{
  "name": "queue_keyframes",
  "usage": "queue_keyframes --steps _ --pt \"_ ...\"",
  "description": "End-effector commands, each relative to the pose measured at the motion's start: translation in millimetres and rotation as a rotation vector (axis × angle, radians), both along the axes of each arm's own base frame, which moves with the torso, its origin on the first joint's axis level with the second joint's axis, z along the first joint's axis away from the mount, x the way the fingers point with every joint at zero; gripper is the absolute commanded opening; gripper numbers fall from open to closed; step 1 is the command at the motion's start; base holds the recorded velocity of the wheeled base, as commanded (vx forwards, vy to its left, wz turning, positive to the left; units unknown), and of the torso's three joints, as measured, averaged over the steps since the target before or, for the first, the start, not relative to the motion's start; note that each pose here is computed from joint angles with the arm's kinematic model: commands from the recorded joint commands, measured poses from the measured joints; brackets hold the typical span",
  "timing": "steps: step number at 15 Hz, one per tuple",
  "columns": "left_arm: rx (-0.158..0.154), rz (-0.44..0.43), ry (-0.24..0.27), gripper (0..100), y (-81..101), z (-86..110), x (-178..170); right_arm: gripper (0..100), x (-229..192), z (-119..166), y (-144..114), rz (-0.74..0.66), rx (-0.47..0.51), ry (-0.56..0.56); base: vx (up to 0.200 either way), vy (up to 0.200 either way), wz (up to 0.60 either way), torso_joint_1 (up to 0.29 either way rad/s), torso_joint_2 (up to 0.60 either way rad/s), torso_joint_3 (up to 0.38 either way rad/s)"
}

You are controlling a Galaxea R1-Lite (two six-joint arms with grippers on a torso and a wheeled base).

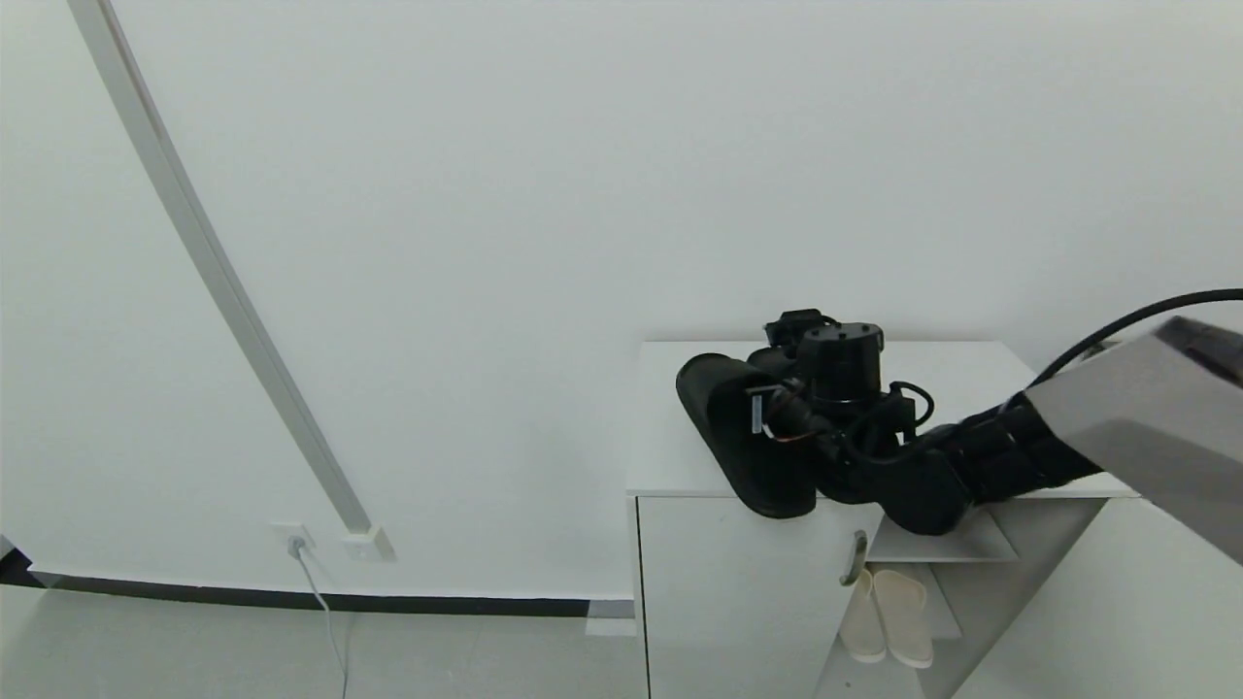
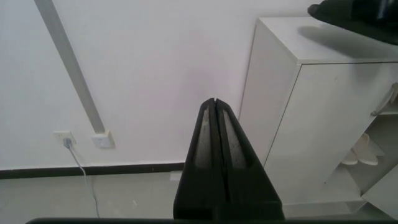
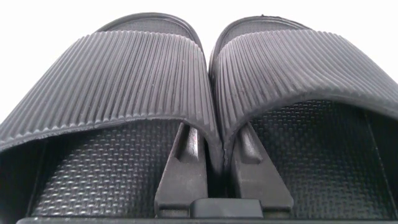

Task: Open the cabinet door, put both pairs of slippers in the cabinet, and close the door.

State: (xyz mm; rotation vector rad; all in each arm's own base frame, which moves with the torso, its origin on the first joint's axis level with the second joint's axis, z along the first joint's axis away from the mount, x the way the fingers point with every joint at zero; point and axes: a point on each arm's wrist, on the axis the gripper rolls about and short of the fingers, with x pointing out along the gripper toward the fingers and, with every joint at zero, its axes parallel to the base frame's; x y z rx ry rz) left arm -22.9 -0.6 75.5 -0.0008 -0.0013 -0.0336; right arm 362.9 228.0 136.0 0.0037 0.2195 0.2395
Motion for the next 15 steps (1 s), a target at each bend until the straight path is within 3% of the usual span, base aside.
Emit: queue_keyframes --steps 1,5,11,15 --pt "0.001 0.000 0.001 0 0.0 0.0 0.1 0 -83.2 42.1 -15.5 0.131 0.039 -0.033 0.000 0.000 0.00 0.000 0.00 0.000" --pt "-0.002 -0.002 0.001 0 0.0 0.0 0.1 0 -152.6 44.4 -37.3 0.300 0.055 0.012 0.000 0.000 0.00 0.000 0.00 0.000" --pt "-0.002 -0.002 0.001 0 0.0 0.0 0.1 0 -157.9 38.0 -34.1 0.328 0.056 0.047 0.000 0.000 0.00 0.000 0.00 0.000" --pt "-0.001 -0.002 0.001 0 0.0 0.0 0.1 0 -157.7 33.5 -34.1 0.324 0.043 0.059 -0.200 0.000 0.00 0.007 0.00 0.001"
